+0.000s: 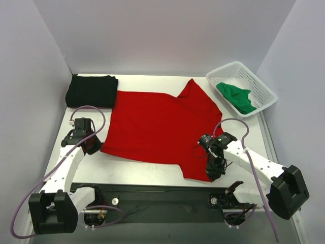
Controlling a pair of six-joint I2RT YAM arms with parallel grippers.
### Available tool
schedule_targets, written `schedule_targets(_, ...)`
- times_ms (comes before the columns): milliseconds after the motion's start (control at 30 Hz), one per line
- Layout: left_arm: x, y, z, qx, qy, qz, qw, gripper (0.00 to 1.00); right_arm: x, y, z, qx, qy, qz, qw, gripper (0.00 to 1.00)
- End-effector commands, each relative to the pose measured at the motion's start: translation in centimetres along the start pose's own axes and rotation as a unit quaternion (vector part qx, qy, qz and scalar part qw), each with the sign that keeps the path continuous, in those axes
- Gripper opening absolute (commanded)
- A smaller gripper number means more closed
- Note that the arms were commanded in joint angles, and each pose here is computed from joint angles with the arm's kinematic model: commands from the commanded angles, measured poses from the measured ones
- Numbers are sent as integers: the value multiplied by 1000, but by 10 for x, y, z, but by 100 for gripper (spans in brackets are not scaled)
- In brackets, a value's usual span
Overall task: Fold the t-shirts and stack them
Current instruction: Grap the side of the flattened tshirt closest away from the robot with both arms, then fold the flattened tshirt in 1/3 of the way
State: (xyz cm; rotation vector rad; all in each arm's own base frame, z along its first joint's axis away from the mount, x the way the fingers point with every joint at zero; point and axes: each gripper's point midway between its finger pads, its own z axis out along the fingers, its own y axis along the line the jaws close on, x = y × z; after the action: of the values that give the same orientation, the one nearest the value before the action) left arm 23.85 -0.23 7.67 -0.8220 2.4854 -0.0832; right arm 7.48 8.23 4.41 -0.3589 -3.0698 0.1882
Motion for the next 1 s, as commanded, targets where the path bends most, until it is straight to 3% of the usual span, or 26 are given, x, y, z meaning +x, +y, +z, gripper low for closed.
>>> schedule_targets(0, -10, -5, -28, 15, -16, -13, 1000, 0, -5, -9, -33, 12, -20, 9, 1000, 0)
schedule_targets(200, 1, 1, -52, 24, -15, -33, 999, 0, -13, -4, -65, 2, -31, -1, 1000, 0)
schedule_targets(733, 21, 31, -98, -14, -14, -41, 999, 0, 23, -35, -87, 4, -9, 6, 1000, 0)
schedule_targets(967, 27, 22, -95, 15, -9, -56, 998, 0, 6, -19, -103, -25, -34, 14, 999, 0)
